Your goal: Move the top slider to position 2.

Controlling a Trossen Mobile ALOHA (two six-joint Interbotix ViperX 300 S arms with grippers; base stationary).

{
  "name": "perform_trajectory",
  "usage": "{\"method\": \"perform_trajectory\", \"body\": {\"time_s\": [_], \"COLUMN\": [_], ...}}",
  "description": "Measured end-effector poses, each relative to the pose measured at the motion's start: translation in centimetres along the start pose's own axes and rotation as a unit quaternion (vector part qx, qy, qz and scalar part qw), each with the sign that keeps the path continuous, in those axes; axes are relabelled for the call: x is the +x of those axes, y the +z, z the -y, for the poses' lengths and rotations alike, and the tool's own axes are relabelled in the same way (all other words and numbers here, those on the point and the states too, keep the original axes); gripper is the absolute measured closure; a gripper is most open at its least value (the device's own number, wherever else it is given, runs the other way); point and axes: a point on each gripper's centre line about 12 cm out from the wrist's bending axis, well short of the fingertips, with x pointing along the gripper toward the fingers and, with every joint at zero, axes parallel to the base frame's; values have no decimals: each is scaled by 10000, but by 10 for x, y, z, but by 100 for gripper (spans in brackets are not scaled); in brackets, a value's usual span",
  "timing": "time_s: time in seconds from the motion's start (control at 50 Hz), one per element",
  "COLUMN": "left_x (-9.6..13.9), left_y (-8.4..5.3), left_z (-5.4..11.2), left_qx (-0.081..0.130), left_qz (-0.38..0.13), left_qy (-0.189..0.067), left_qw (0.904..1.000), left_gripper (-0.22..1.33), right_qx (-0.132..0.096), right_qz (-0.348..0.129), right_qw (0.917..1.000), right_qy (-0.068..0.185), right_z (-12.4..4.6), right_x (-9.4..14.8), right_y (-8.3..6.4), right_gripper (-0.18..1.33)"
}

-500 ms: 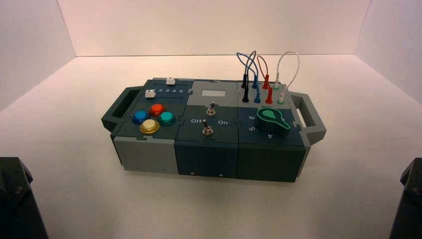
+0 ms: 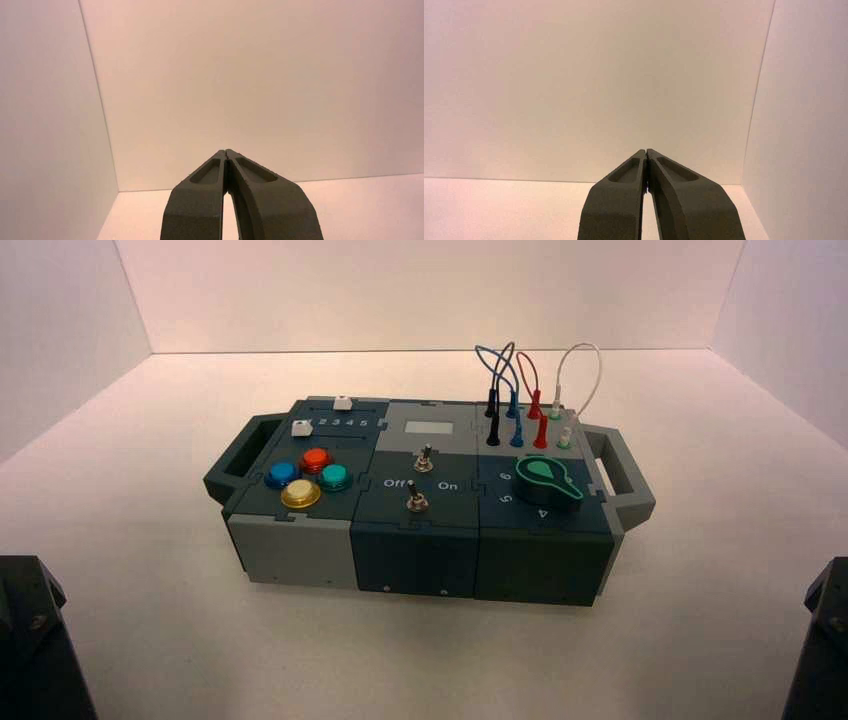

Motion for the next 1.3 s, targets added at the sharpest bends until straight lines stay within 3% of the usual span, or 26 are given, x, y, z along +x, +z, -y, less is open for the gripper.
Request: {"method": "perform_trajectory", "body": {"time_s": [0.4,0.52,0.66,0.84,0.94,1.02,1.04,1.1,1.12,1.14,1.3], "left_x": [3,4,5,3,-1,-7,-7,-11,-11,-12,-14], "left_y": [0,0,2,5,5,2,2,-1,-1,-4,-17], "left_z": [3,7,13,16,17,21,21,25,25,28,46], "left_qx": [1,-14,-97,-75,-60,-36,-36,-12,-11,9,213], "left_qz": [-205,-526,-1031,-1819,-2254,-2809,-2809,-3290,-3305,-3556,-4408], "left_qy": [-82,-194,-344,-427,-454,-565,-565,-673,-674,-748,-1148], "left_qw": [9998,9984,9940,9824,9732,9581,9581,9419,9414,9316,8900], "left_gripper": [128,128,128,128,128,128,128,128,128,128,128], "right_qx": [15,15,-2,-46,-72,-83,-76,-79,-80,-88,-83], "right_qz": [-207,-483,-936,-1522,-1847,-2005,-2020,-2073,-2095,-2103,-2245], "right_qw": [9998,9988,9953,9875,9815,9784,9781,9770,9765,9763,9731], "right_qy": [-2,21,250,416,489,502,502,501,501,503,515], "right_z": [0,-1,-10,-18,-21,-22,-22,-22,-22,-22,-22], "right_x": [1,3,6,11,11,10,10,9,9,8,7], "right_y": [-3,-4,-6,-14,-19,-21,-22,-22,-22,-22,-24], "right_gripper": [129,129,129,129,129,130,129,130,129,129,129]}}
